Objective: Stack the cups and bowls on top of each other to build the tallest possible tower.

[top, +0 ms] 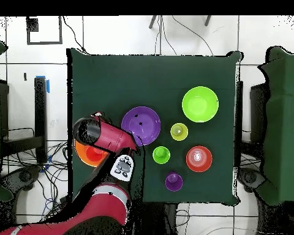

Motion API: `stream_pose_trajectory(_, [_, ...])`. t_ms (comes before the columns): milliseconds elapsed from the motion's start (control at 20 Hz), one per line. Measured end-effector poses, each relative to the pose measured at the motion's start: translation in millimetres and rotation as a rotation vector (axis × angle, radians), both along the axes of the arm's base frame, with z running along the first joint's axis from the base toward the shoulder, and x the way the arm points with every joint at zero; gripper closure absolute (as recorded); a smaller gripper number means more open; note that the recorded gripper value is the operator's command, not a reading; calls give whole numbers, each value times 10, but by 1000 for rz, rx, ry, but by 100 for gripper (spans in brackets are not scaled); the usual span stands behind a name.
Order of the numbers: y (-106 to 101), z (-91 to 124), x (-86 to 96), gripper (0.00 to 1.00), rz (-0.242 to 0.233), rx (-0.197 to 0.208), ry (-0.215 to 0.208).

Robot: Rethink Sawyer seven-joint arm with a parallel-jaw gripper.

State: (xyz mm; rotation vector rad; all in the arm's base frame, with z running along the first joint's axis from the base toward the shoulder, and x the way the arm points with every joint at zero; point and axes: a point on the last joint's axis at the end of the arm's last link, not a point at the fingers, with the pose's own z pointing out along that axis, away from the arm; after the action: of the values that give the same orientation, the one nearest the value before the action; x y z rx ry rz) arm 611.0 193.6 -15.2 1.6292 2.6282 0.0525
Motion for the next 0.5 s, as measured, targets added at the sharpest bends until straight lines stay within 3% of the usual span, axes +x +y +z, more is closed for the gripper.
stream_pose_trajectory(500, [-14,-94,-49,0,-1,-4,14])
